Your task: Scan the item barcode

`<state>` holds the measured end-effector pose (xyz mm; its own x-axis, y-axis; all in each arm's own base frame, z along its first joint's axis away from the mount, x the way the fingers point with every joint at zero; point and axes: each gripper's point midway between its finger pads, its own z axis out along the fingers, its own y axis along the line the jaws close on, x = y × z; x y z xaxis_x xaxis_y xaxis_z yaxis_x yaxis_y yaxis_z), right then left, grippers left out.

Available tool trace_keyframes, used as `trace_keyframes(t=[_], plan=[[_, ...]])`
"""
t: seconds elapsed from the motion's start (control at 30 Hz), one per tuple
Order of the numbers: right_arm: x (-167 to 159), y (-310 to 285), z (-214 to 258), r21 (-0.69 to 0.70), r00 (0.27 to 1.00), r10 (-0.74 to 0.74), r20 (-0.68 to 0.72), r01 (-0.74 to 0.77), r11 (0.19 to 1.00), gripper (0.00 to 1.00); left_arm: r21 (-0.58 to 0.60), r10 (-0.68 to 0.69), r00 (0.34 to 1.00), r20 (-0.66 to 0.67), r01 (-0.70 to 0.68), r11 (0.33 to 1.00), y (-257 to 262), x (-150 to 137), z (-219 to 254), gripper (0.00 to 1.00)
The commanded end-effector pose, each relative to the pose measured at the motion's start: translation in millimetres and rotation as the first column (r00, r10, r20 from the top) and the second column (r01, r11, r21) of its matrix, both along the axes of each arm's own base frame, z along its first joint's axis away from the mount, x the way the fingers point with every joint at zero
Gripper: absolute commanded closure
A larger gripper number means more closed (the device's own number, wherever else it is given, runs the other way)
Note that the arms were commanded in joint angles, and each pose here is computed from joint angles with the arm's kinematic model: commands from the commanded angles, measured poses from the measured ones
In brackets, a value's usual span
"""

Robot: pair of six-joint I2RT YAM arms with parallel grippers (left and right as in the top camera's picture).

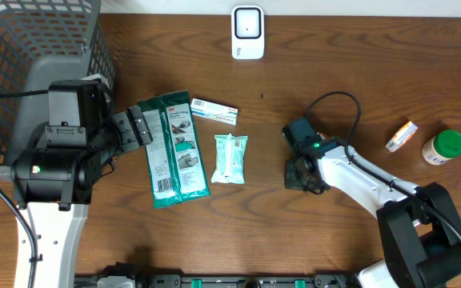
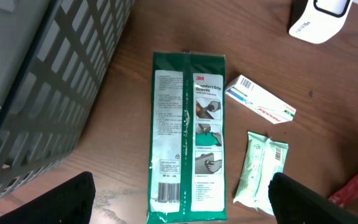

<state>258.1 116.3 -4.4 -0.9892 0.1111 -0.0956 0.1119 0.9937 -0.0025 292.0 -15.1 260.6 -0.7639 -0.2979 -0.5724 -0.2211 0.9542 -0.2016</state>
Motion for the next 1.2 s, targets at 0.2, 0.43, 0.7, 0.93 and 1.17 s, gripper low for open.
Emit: trace_keyframes(t=[0.2,0.43,0.7,0.93,1.17], plan=[[13.0,10.9,0.1,0.039,0.998,0.008,0.066,-0.011,0.999,0.98,0.019,-0.009,1.0,0.008,0.009,1.0,1.9,0.6,3.0,0.1],[48.3,35.1,10.5,0.156,0.978,-0.034,0.205,0.002,0.988,0.96,0.019,-0.01,1.0,0.008,0.009,1.0,1.8,0.6,3.0,0.1],[81.7,54.4,35.6,0.244,0.938,-0.036,0.344,-0.053,0.968,0.96,0.019,-0.01,1.0,0.007,0.009,1.0,1.8,0.5,2.8,0.1],[87.4,21.7,152.1,0.031,0.769,0.338,0.542,-0.421,0.907,0.52,0.019,-0.01,1.0,0.007,0.009,1.0,1.8,0.5,2.8,0.1],[102.2,-66.2,128.9,-0.017,0.859,0.221,0.462,-0.241,0.97,0.56,0.019,-0.009,1.0,0.007,0.009,1.0,1.9,0.5,2.8,0.1]])
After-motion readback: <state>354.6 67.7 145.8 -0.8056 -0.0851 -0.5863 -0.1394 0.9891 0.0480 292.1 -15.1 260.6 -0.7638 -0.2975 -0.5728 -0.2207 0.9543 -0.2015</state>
